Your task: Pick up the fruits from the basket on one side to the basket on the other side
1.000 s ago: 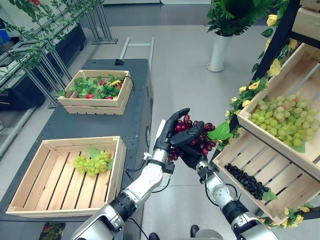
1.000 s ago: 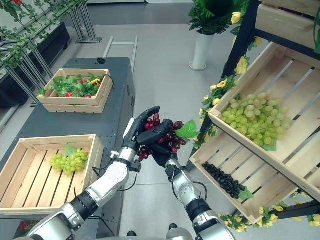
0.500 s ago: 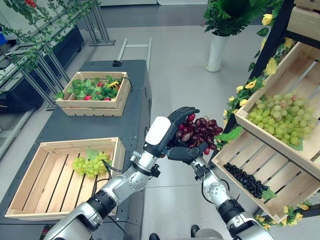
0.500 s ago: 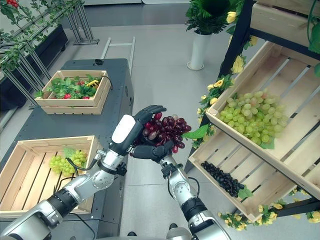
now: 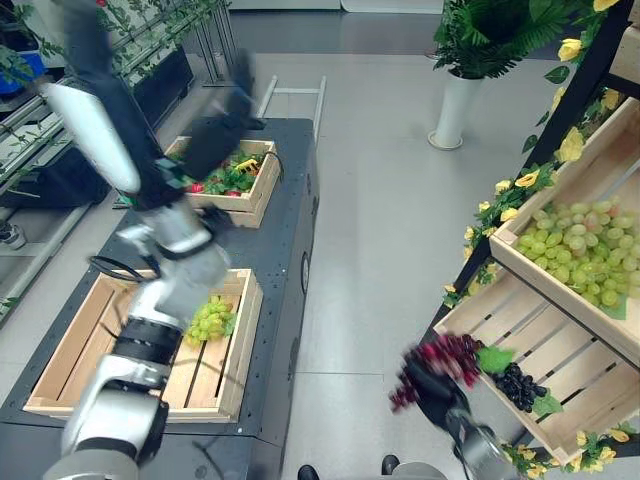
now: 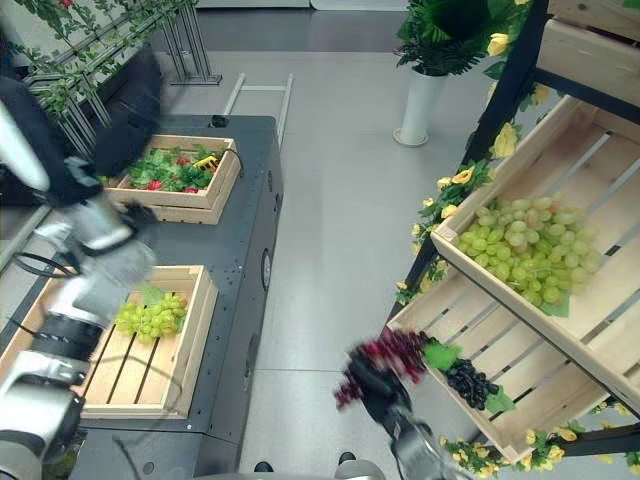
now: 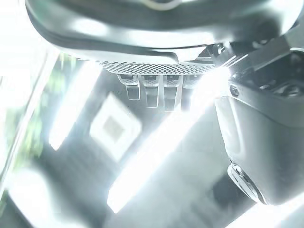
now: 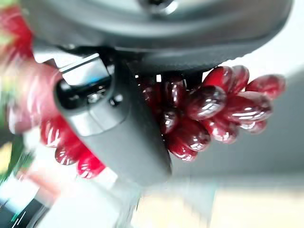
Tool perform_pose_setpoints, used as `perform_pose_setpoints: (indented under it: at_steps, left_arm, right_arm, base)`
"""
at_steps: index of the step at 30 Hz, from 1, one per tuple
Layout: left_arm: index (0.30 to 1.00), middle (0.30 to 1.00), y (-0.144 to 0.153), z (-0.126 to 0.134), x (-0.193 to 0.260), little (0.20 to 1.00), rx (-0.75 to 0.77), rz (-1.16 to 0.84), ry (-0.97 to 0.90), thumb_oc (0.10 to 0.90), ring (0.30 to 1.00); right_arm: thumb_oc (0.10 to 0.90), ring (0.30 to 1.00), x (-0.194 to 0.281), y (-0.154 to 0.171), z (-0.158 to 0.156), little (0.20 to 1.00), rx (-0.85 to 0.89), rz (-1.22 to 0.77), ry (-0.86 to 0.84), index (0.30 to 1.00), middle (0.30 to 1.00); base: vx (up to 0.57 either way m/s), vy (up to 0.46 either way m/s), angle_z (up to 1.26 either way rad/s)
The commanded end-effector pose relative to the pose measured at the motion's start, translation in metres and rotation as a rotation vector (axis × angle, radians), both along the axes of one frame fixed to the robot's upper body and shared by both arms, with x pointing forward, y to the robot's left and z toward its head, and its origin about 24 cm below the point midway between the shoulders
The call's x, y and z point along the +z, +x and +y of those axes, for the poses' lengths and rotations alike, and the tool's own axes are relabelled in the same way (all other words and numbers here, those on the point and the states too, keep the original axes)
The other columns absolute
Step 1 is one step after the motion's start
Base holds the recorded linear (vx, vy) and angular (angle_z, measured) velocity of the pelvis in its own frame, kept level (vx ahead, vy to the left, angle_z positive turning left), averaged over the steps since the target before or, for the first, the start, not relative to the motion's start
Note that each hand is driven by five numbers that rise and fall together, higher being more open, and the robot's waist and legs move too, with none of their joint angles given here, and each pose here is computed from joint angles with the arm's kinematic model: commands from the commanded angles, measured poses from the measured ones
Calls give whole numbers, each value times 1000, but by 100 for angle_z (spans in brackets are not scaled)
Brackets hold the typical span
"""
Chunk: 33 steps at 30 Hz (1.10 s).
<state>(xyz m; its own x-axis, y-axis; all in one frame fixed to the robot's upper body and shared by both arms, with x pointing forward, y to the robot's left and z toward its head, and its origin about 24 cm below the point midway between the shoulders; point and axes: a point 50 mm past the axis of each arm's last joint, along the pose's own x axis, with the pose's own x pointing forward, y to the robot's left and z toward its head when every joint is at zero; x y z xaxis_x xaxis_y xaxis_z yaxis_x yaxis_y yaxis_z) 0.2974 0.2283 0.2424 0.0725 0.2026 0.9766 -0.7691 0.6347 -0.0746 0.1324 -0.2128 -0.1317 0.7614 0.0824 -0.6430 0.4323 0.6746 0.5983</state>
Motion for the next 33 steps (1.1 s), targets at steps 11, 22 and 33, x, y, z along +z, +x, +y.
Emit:
perform_pose_setpoints:
  at_steps: [11, 22, 33]
  left_arm:
    - [900, 900, 20, -23, -5, 900, -204, 186, 48, 800, 900]
    - [900, 900, 31, -26, -92, 900, -529, 790, -108, 800, 900]
    - [900, 900, -21, -22, -241, 900, -656, 1167, -743, 800, 900]
  right_arm:
    - [400, 300, 42, 76, 22, 300, -6, -345, 91, 300, 300]
    - [400, 300, 46, 76, -4, 300, -86, -370, 0, 300, 300]
    - [400, 300, 54, 83, -34, 300, -149, -361, -128, 300, 300]
  base:
    - [-1, -1, -1]
    - [0, -14, 0]
    - [-44, -93, -13]
